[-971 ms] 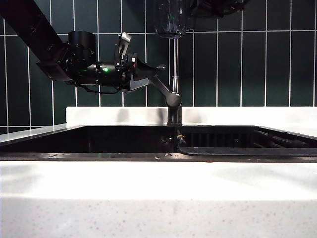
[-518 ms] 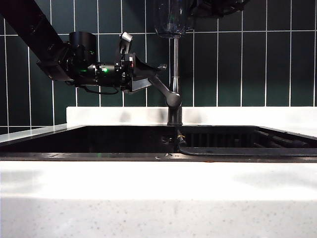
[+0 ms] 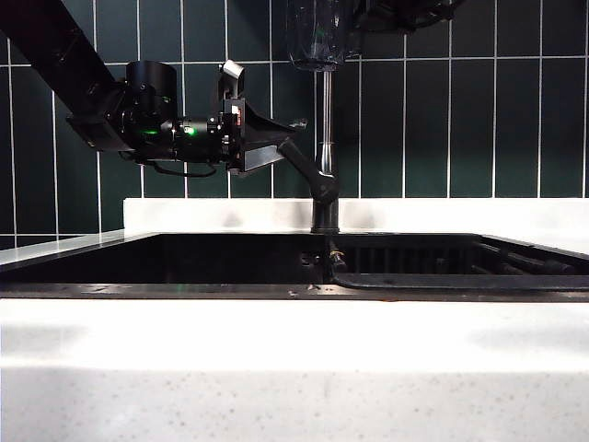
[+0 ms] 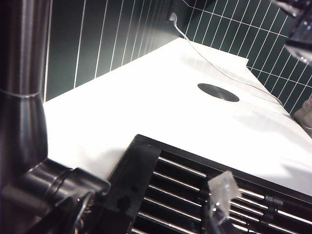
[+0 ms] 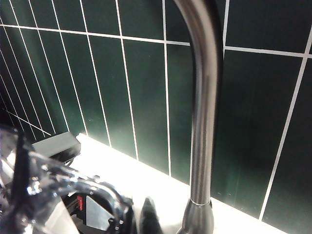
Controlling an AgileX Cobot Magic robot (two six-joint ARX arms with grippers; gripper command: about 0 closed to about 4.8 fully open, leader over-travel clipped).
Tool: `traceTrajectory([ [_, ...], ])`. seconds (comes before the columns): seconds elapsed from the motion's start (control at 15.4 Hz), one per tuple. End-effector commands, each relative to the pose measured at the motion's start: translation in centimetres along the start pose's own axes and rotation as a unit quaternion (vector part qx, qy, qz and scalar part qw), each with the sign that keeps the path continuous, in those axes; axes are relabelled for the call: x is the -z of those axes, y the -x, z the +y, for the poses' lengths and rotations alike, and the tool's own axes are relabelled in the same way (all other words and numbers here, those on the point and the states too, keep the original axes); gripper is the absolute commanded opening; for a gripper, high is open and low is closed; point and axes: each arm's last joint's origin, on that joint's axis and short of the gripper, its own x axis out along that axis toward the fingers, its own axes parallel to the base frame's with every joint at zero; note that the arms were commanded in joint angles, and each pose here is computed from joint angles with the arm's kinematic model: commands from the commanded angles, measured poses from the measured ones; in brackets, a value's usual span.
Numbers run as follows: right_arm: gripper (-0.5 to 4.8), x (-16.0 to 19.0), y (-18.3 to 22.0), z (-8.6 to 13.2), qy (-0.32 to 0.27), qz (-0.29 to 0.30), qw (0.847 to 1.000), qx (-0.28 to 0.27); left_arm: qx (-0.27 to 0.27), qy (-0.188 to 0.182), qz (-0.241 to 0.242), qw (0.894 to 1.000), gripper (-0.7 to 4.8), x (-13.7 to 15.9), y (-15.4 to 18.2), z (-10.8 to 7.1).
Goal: Pick up the mug next to the sink, go to the faucet to get some water, pour the water into the sink, and finally put the mug back to its place.
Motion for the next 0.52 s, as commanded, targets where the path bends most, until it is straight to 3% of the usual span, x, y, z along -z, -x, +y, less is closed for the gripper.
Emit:
traceTrajectory([
  [0.06,-0.02,-0.74,0.2,0.1,0.005,-0.019,1.0,-0.003,0.04,-0.012,0.003,0.999,3.31,-0.51,-0.27,-0.52],
  [0.32,-0.02,-0.73,0.2,0.1,0.005,-0.018,1.0,-0.003,0.045,-0.013,0.004,0.999,3.31,-0.5,-0.29,-0.55],
  [0.52,-0.02,-0.73,0.2,0.1,0.005,-0.018,1.0,-0.003,0.018,-0.015,-0.001,1.0,3.31,-0.54,-0.3,-0.4],
])
